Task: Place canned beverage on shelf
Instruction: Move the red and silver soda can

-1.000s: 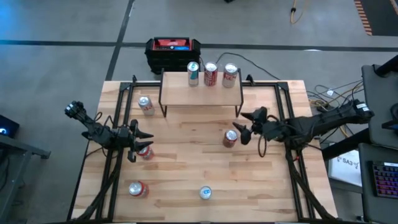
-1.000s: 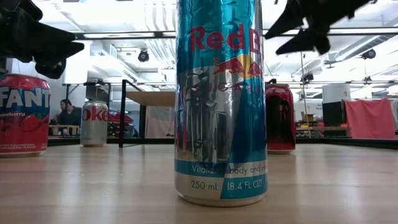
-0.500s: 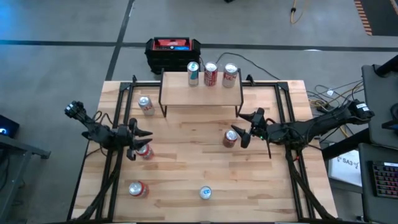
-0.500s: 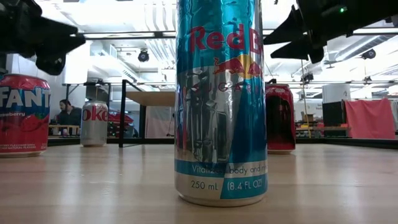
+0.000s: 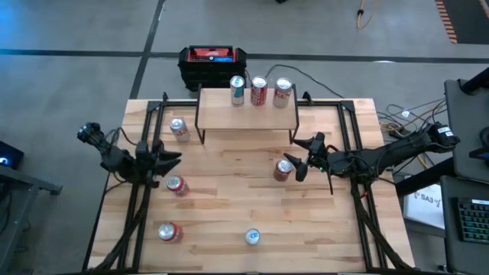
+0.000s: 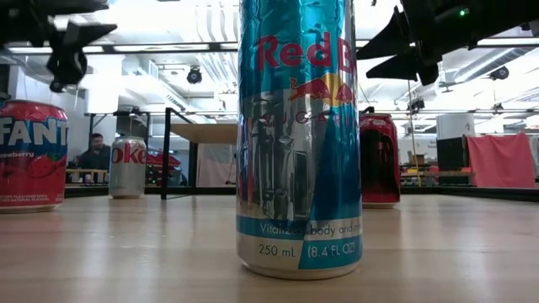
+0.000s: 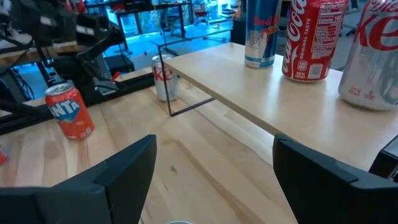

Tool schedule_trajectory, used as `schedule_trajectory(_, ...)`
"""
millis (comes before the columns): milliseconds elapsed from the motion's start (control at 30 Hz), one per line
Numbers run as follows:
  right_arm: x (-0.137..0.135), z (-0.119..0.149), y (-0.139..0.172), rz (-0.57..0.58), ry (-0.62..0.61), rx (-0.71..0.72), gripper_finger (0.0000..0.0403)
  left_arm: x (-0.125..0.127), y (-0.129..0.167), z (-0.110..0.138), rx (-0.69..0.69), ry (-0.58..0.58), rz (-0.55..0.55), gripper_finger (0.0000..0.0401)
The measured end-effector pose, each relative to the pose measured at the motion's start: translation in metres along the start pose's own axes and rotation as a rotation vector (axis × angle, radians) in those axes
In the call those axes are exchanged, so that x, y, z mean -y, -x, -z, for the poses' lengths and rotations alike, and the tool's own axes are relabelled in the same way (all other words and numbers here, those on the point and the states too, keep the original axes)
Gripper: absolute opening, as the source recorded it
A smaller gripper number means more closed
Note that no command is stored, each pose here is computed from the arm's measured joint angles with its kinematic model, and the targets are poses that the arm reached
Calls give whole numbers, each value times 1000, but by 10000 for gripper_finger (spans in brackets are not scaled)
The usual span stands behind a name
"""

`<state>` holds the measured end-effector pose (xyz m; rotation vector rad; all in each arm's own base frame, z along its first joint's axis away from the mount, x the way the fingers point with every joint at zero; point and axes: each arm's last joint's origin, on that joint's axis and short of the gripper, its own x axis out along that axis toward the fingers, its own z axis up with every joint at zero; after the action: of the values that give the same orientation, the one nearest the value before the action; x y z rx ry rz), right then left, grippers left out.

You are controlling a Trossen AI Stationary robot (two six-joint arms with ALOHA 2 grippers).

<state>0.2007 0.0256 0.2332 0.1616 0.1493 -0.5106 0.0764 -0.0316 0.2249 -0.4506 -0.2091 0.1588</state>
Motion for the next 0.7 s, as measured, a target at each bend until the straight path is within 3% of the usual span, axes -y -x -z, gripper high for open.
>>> schedule_trajectory(200,0,0,0,0,0,0,299,26,-13,-42,-237,-132,-133,118)
schedule_trajectory(400,0,0,0,0,0,0,299,52,-30,-76,-391,-294,-393,118)
schedule_trajectory(533,0,0,0,0,0,0,299,73,-47,-84,-452,-356,-490,118)
schedule_trajectory(700,0,0,0,0,0,0,299,96,-71,-81,-618,-399,-490,118)
